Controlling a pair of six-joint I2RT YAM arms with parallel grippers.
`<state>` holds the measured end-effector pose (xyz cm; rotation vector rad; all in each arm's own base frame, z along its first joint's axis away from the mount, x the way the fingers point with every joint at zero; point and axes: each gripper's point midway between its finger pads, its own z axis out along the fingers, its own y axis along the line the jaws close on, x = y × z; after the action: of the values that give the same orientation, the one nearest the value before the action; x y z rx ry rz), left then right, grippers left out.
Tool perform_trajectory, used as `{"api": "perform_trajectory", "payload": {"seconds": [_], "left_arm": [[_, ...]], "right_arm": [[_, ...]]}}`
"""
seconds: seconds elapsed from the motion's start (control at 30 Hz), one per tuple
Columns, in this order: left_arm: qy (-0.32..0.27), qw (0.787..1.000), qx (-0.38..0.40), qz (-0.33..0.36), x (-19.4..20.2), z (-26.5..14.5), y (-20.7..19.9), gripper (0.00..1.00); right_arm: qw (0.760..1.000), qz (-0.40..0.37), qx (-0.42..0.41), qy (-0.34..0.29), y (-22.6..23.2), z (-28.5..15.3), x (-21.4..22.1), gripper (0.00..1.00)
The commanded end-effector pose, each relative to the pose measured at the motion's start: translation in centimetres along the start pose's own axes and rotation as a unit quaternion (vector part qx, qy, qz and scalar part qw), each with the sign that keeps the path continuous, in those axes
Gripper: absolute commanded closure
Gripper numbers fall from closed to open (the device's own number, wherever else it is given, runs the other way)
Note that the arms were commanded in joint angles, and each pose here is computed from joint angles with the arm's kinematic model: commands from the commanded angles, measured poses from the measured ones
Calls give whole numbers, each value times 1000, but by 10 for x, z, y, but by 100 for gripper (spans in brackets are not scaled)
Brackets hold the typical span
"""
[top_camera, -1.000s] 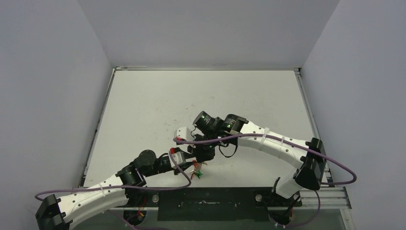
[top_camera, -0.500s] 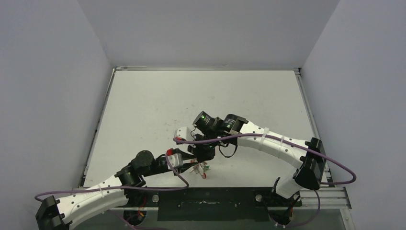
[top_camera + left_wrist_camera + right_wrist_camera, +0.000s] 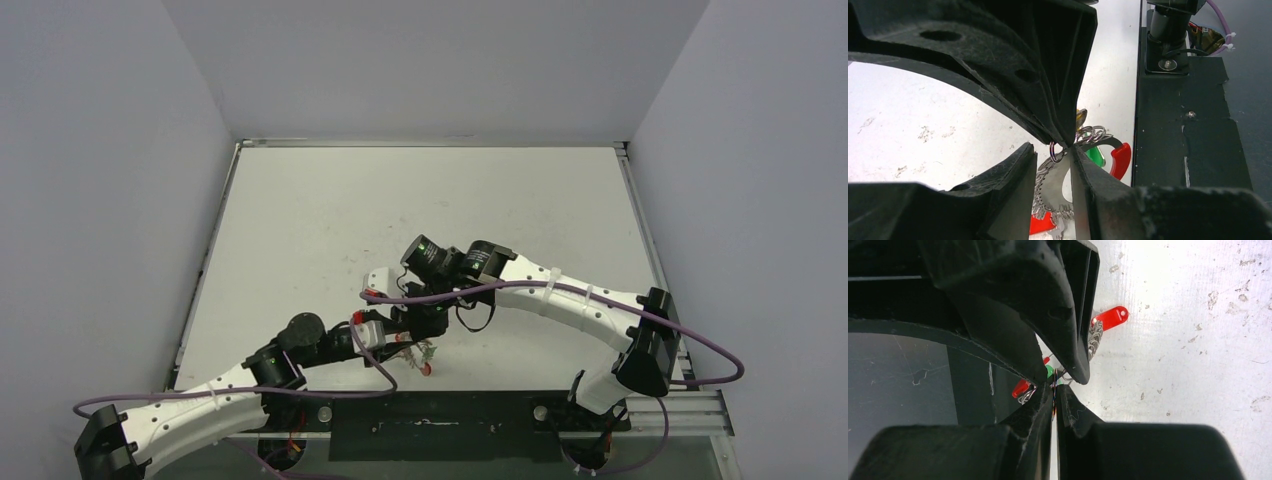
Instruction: Put the keys on the keyring
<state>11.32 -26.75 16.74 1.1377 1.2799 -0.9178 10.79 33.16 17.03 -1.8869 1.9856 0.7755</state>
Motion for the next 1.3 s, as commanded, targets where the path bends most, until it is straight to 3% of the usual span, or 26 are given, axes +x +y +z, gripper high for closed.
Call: {"api": "perform_trajectory", "payload": {"seconds": [0.0, 0.2, 0.27, 0.33, 0.57, 0.67, 0.77, 0.9, 1.27], "left_arm": [[-35, 999, -2, 18, -31, 4, 5, 71], [-34, 999, 2, 19, -31, 5, 4, 81], [-30, 999, 4, 18, -29, 6, 3, 87], [-26, 999, 6, 19, -28, 6, 3, 99], [-21, 1000, 5, 21, -27, 6, 4, 100], [-26, 999, 2, 18, -27, 6, 5, 100], [-39, 999, -5, 14, -28, 6, 6, 100], [-62, 998, -16, 1, -28, 3, 6, 100], [-161, 986, -50, -16, -42, -12, 9, 100]], "right_arm": [[999, -15, 10, -39, 2, -10, -25, 100], [999, -17, 10, -38, 3, -10, -26, 100], [999, -18, 9, -40, 3, -10, -27, 100], [999, -18, 9, -40, 3, -10, -28, 100], [999, -22, 14, -42, 1, -10, -29, 100], [998, -27, 20, -48, 0, -11, -30, 90], [997, -32, 40, -59, -6, -13, -31, 69], [992, -37, 76, -93, -14, -25, -36, 51], [981, -8, 52, -185, -18, -49, -31, 51]]}}
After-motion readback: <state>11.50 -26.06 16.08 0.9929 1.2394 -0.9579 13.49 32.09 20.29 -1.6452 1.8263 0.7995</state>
